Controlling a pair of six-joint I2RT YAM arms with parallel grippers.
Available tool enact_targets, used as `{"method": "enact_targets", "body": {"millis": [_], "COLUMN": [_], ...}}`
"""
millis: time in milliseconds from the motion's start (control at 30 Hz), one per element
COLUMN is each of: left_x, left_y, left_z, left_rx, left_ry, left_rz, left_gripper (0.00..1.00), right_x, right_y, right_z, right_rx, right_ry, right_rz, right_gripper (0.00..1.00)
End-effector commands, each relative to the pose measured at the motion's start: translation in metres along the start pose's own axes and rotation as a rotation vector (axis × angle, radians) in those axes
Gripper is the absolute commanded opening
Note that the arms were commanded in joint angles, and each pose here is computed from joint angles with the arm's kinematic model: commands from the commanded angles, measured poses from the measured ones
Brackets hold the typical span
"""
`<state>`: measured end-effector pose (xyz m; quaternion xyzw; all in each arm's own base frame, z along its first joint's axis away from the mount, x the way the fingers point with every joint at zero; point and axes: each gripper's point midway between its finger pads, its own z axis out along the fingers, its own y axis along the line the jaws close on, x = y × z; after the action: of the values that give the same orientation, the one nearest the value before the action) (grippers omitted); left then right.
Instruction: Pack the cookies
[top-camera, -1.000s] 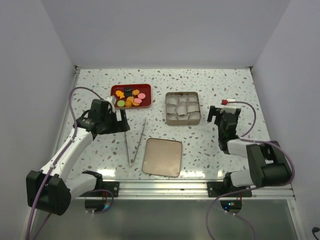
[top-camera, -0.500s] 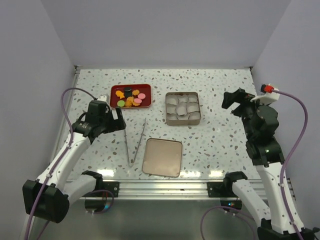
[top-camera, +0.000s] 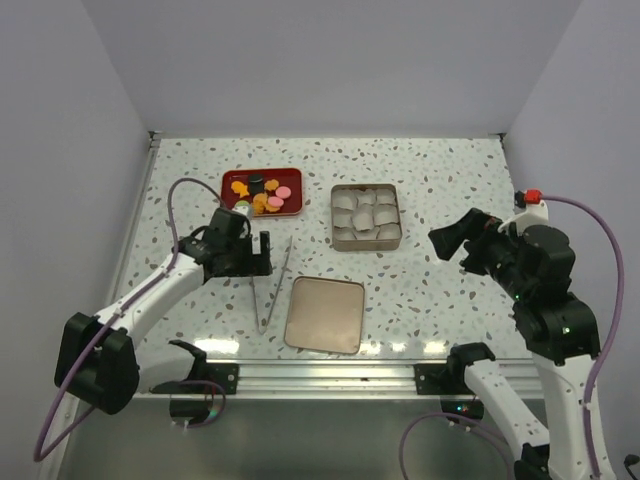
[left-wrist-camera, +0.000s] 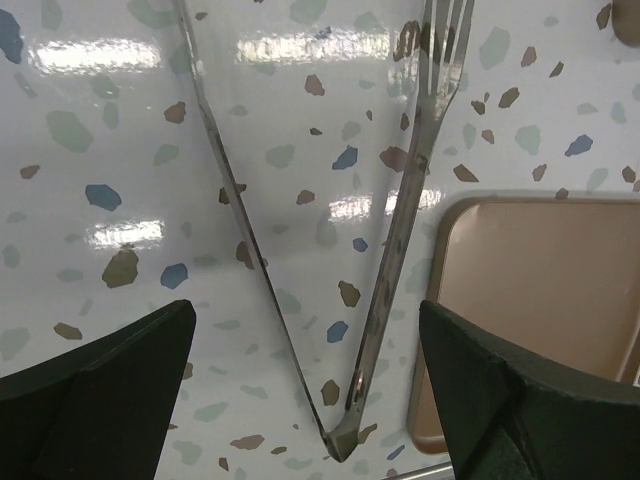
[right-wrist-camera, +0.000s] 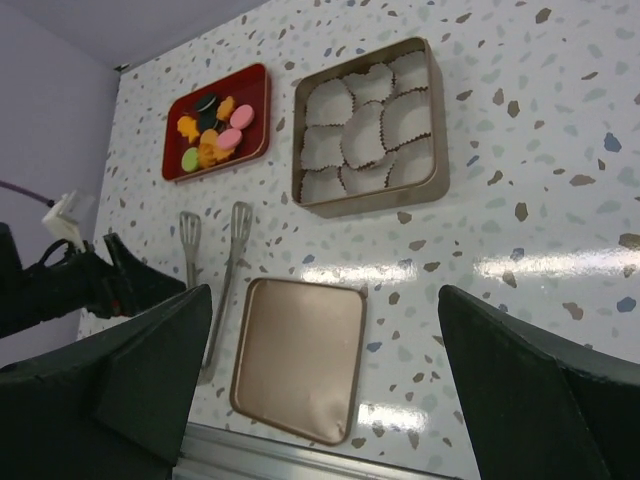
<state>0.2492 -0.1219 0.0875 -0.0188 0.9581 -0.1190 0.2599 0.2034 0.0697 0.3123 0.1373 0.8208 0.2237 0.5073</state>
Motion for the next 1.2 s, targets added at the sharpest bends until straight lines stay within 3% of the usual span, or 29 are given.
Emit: {"method": "enact_targets", "body": {"millis": [0,333,633,1167], "left_x": [0.003,0.045,0.049,0.058], "left_y": [-0.008,-0.01,-0.022,-0.012], "left_z": [0.007,0.026,0.026,0.064], "left_rx": [-0.023,-0.055,-0.004,-0.126], "left_ry": [-0.03,0.022,0.001,0.065], "left_rz": [0.026,0.023,0.02,0.057], "left_gripper": [1.0,1.0,1.0,1.0], "right_x": [0.007,-0.001,0.016,0.018], "right_y": [0.014,0.024,0.02,0.017], "right_z": [-0.03,-0.044,-0.038,-0.043], "right_rx": [-0.064,-0.098,-0.104,-0.092], "right_ry": [0.056,0.041,0.099,0.103], "right_rz": [-0.034,-0.088,-0.106,-0.132], "right_gripper": [0.99,0.99,0.99,0.99]}}
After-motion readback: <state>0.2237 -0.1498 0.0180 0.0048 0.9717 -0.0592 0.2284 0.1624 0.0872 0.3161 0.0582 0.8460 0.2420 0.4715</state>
